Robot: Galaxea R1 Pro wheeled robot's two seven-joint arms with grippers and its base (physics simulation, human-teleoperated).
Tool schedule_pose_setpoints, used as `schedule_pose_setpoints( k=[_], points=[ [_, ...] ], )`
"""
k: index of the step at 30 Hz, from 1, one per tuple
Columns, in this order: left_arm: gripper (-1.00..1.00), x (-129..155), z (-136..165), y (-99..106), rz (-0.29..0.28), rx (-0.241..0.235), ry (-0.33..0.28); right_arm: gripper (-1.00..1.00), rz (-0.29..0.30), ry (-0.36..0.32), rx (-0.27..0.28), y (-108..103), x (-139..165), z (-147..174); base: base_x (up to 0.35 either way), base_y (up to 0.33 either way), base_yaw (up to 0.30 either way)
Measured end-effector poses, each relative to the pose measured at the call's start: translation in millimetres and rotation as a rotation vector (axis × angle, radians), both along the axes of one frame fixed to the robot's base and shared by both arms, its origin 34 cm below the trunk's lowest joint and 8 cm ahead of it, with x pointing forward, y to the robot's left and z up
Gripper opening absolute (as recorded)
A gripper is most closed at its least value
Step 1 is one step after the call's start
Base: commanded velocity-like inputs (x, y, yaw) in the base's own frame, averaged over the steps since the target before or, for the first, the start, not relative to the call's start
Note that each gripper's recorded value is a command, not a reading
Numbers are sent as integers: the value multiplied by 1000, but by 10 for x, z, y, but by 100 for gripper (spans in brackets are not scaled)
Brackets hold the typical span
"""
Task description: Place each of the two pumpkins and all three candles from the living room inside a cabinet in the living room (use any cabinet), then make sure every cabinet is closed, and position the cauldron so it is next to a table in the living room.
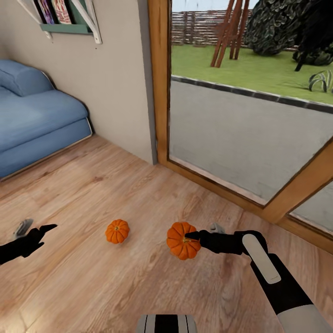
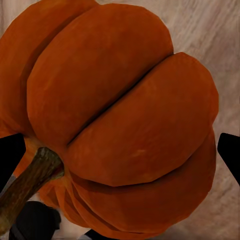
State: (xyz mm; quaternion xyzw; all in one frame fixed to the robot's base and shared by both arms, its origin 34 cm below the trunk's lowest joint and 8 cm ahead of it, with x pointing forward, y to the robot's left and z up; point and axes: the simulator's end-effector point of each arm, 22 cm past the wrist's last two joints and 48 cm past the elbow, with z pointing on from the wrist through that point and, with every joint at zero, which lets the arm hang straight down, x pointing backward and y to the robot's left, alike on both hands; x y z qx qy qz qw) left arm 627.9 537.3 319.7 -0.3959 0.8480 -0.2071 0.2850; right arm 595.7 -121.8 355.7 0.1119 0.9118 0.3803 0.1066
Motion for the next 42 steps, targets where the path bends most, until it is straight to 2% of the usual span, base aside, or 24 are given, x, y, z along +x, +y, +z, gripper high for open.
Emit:
schedule_pose_setpoints(
  k=[6, 11, 13, 29, 31, 33, 35, 42],
  points=[
    [100, 226, 188, -174, -73, -24, -111, -100, -3, 1, 16, 24, 2, 25, 0, 0, 199],
    [100, 319, 266, -705, -248, -93, -181, -100, -5, 1, 22, 29, 5, 34, 0, 0, 39],
    [100, 318, 273, -813, -283, -108, -191, -100, -5, 0, 22, 29, 6, 36, 0, 0, 6],
    [100, 386, 375, -1085, -329, -169, -250, -100, -2, -18, 26, 41, 37, 101, 103, 60, 1],
    [100, 392, 348, -1194, -336, -185, -251, -100, -3, -24, 30, 43, 47, 127, 173, 4, 0],
    [100, 375, 263, -1427, -359, -214, -241, -100, -5, -30, 30, 35, 59, 143, 93, 2, 0],
    [100, 341, 186, -1560, -377, -225, -222, -100, -7, -32, 30, 27, 66, 151, 43, 41, 0],
    [100, 311, 129, -1633, -387, -229, -206, -100, -6, -35, 29, 30, 69, 159, 149, 200, 0]
  ],
)
